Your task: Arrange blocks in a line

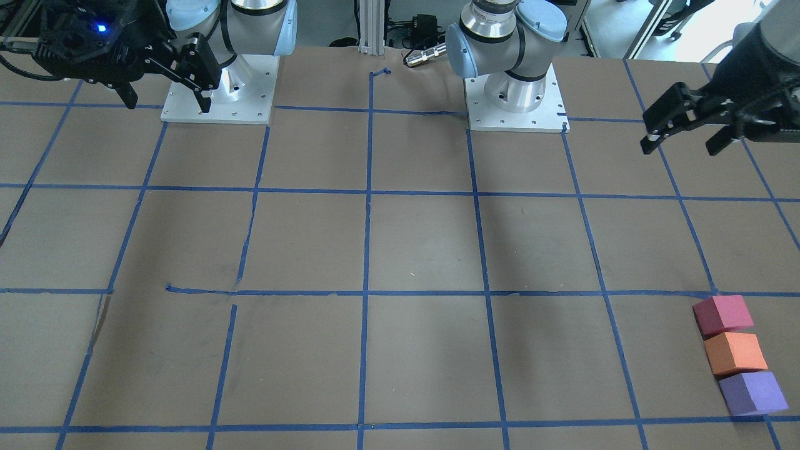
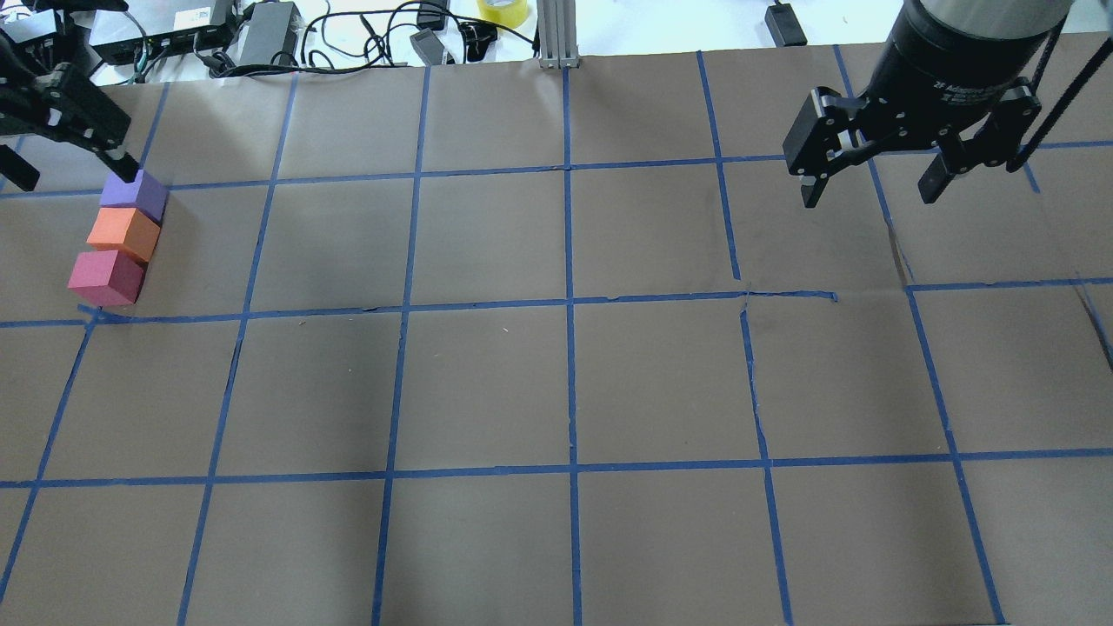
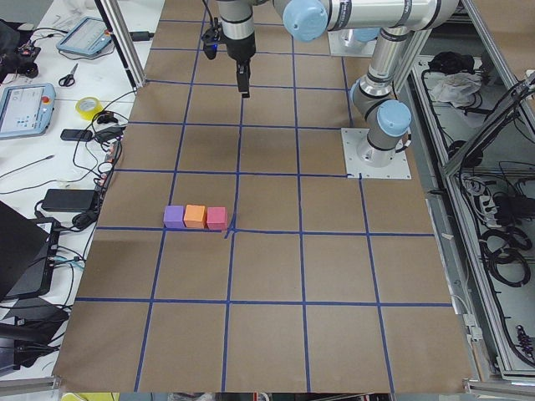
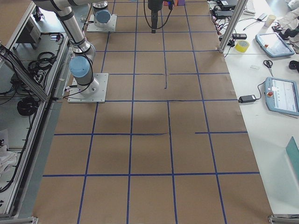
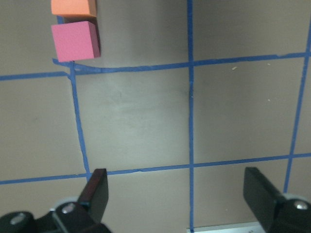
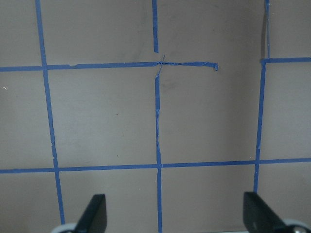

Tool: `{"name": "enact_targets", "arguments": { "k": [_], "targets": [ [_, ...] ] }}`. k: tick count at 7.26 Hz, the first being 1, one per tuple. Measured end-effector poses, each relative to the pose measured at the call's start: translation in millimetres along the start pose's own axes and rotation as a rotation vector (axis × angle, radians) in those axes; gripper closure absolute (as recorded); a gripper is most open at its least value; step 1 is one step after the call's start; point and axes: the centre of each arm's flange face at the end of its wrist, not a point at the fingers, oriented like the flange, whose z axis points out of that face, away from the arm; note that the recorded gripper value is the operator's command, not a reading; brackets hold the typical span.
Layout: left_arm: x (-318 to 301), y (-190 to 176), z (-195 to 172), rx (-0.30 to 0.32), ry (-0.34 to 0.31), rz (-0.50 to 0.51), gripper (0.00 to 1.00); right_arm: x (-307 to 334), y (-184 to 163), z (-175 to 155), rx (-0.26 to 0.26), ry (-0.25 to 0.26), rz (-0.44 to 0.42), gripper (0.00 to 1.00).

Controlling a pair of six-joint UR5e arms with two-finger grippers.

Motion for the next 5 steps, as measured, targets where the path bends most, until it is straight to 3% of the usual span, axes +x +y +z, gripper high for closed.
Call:
{"name": "enact_targets", "arguments": {
  "k": [2,5],
  "targets": [
    [87,6,4,0.025,-0.011,-0.097,0.00,1,1,0,0.000,0.002,0.002,0.00],
    [163,8,31,0.160,0.003,-0.097,0.00,1,1,-1,-0.002,0.002,0.002,0.00]
  ]
}}
